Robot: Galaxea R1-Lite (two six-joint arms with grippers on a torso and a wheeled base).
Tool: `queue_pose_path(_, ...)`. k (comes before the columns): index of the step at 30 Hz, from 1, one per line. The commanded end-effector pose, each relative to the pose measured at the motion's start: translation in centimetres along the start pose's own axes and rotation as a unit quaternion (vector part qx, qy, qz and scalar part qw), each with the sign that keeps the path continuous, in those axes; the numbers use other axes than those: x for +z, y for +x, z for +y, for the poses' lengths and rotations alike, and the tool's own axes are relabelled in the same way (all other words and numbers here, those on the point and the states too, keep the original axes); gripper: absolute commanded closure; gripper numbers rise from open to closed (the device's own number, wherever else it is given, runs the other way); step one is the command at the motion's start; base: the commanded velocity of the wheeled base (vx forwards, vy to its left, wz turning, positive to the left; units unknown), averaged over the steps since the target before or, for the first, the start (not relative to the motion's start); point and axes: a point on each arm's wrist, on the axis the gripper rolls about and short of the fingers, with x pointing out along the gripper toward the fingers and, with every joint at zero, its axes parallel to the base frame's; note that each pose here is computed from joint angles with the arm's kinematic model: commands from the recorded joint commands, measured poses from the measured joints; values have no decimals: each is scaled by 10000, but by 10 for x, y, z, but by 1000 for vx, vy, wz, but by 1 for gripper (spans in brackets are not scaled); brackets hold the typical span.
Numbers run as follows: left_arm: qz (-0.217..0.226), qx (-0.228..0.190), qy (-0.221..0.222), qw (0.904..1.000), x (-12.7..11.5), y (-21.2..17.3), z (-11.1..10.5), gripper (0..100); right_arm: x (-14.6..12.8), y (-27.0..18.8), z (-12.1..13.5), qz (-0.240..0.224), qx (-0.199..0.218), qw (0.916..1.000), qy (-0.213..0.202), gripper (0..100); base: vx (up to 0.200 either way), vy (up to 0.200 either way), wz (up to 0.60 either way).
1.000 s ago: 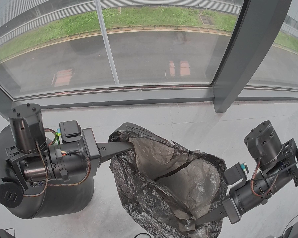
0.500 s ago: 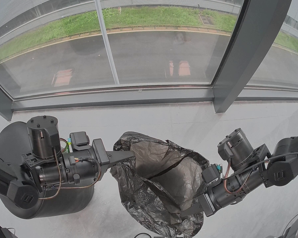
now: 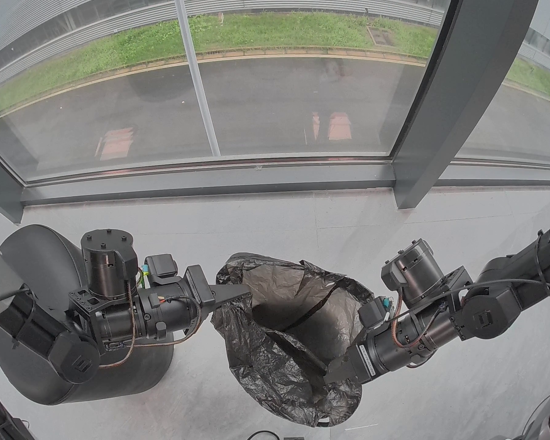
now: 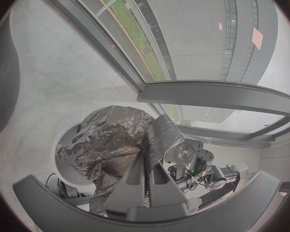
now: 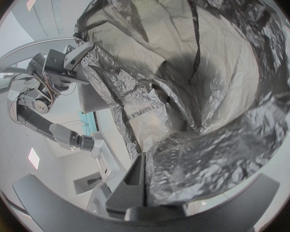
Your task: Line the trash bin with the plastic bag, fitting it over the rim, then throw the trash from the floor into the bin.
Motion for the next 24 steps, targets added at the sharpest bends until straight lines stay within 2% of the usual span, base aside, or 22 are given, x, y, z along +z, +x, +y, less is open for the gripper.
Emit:
queue_pose_path(1,-14,231,-160,9996,4,7,21,100,7,16,-11,-75,-169,9998,-10,100,0,0,0)
queue_pose_path(4,-57,284,-203,9994,8,7,26,100,11,22,-14,-205,-197,9996,-66,100,0,0,0)
queue_pose_path(24,-68,387,-234,9990,12,18,37,100,47,56,-21,-317,-159,9990,-264,100,0,0,0)
